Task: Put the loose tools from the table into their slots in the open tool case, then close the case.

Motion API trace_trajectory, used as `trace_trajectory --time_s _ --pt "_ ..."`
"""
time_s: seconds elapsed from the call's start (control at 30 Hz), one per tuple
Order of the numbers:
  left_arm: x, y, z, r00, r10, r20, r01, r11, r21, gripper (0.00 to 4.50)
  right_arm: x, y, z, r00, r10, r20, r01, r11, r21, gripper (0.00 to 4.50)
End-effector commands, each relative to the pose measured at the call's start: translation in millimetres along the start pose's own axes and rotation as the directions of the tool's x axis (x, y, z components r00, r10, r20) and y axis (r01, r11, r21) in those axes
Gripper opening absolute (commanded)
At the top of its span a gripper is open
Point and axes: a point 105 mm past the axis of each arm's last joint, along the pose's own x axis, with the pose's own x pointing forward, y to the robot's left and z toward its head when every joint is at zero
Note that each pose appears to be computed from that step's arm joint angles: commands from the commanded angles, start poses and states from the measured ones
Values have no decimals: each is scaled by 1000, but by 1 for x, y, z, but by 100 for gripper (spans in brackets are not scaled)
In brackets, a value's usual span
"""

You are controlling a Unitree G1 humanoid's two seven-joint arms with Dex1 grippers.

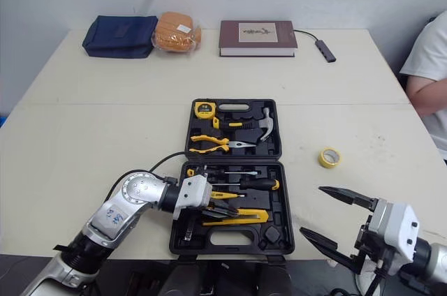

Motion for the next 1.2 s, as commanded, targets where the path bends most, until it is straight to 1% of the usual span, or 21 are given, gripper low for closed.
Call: trace_trajectory --time_s 0.03,0.17,0.3,0.33,0.4,0.47,0.53,0.63,0.7,0.77,0.8,0.83,0.87,0.9,0.93,0.97,1.03,1.07,1.13,1.17,1.2 --pt "-2 2 -7 999 26 -39 -27 1000 -14 7 0 -2 13 999 -16 31 17 999 -32 450" --pt "-1 -6 -23 993 -14 -119 8 999 -53 7 0 -2 11 1000 -14 22 14 1000 -27 450" --pt "3 -6 -30 988 -12 -156 -5 994 -109 7 1 -1 12 1000 -14 23 15 1000 -24 450" --pt "4 -8 -33 984 -23 -176 2 993 -119 7 1 -1 12 1000 -15 23 15 1000 -24 450" --pt "4 -17 -47 964 -80 -255 46 990 -136 7 1 -3 12 999 -24 25 25 999 -25 450" --pt "4 -21 -60 943 -91 -320 40 986 -161 7 0 -7 12 998 -62 31 63 997 -31 450" --pt "5 -17 -65 944 -54 -325 0 987 -162 7 1 -9 13 996 -76 37 77 996 -36 450" --pt "2 -13 -61 959 -25 -284 -27 984 -176 7 1 -10 12 996 -74 40 75 996 -39 450" --pt "1 -10 -54 969 -15 -246 -19 991 -135 7 2 -11 11 996 -78 41 80 996 -41 450" --pt "2 -5 -42 984 5 -176 -22 995 -96 7 2 -14 10 995 -88 41 89 995 -45 450" --pt "2 -1 -28 995 20 -100 -27 997 -72 7 2 -15 10 994 -98 44 100 994 -46 450" --pt "2 2 -19 998 29 -47 -32 998 -55 7 1 -16 9 993 -104 46 106 993 -45 450" --pt "-2 8 5 995 56 77 -54 998 -18 7 1 -18 9 992 -116 46 118 992 -50 450" --pt "-7 12 25 982 71 176 -73 997 7 7 0 -19 9 990 -130 48 132 990 -51 450" --pt "-13 15 36 969 85 231 -93 995 24 7 -2 -21 9 988 -147 52 150 987 -52 450" --pt "-20 15 40 964 84 252 -93 995 23 31 -4 -24 10 983 -172 60 175 983 -55 450" --pt "-33 12 37 970 69 233 -77 997 28 93 -8 -28 11 973 -218 72 222 974 -54 450" --pt "-41 13 34 972 82 222 -87 996 11 136 -12 -30 9 969 -236 71 240 969 -57 450" --pt "-65 25 30 955 205 215 -201 979 -41 222 -25 -36 1 953 -298 48 301 952 -62 450" --pt "-77 30 26 942 266 204 -258 964 -61 274 -32 -38 -3 946 -322 29 323 943 -84 450" --pt "-85 33 24 933 301 196 -293 953 -70 305 -36 -39 -5 942 -334 17 334 937 -101 450"
